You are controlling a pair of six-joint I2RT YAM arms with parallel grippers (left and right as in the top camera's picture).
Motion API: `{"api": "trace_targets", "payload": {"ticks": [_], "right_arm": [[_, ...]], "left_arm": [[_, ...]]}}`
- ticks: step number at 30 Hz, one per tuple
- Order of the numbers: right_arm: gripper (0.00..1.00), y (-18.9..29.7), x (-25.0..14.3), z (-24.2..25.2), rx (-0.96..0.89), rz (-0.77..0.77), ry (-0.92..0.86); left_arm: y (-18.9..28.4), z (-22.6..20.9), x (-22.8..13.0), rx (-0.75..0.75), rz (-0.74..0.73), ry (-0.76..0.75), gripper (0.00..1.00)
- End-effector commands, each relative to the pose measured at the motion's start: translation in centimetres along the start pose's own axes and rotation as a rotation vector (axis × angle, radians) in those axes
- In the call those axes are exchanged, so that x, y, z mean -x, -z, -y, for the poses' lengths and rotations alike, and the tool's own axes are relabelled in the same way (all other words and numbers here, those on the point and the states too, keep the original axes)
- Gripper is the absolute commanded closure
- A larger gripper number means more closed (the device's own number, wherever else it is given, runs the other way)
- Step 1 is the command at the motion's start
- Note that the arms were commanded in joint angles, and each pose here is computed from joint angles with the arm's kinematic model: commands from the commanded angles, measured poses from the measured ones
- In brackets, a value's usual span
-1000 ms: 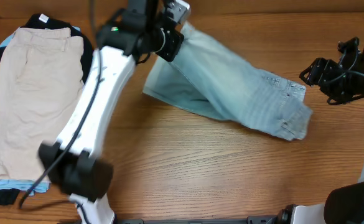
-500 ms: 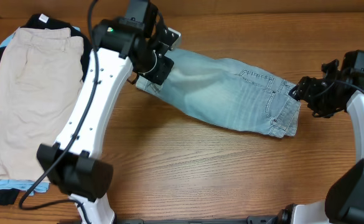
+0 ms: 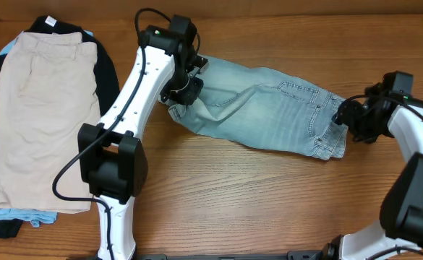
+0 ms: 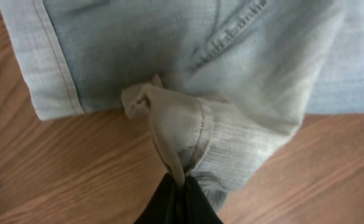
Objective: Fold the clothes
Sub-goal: 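Grasp the right leg hem of the shorts with the right gripper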
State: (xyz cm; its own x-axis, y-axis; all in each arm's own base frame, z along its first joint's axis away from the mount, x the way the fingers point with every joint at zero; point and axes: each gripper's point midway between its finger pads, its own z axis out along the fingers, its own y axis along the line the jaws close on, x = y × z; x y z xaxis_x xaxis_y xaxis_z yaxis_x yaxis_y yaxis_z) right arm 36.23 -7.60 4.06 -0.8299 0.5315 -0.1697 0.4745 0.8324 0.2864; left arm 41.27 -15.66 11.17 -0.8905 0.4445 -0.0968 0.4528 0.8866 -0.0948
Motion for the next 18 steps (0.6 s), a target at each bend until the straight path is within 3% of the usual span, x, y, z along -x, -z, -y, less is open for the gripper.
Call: {"api": "trace_targets", "payload": {"ticks": [1, 5, 7, 9, 13, 18], "right_arm": [[0.38, -1.2, -0.1, 0.4, -0.015, 0.003, -0.054], [0.48, -1.4, 0.9, -0.8, 0.058, 0.044, -0.037], [0.69, -1.3, 1.4, -1.5, 0.096, 0.061, -0.027], [0.96, -1.1, 2.0, -2.3, 0.138, 0.081, -0.015], [0.96, 0.7, 3.3, -3.8, 0.194, 0.116, 0.002], [0.96, 7.8, 5.6, -5.4, 0.228, 0.231, 0.022]], "left_arm": [[-0.3, -0.5, 0.7, 0.019, 0.024, 0.019, 0.96], [-0.2, -0.7, 2.1, 0.027, 0.080, 0.019, 0.96], [-0.1, -0.9, 2.8, 0.031, 0.109, 0.021, 0.96], [0.1, -1.5, 3.7, 0.037, 0.151, 0.038, 0.96], [1.8, -3.2, 5.0, 0.049, 0.220, 0.086, 0.96], [9.7, -5.6, 6.8, 0.087, 0.399, 0.129, 0.96]]}}
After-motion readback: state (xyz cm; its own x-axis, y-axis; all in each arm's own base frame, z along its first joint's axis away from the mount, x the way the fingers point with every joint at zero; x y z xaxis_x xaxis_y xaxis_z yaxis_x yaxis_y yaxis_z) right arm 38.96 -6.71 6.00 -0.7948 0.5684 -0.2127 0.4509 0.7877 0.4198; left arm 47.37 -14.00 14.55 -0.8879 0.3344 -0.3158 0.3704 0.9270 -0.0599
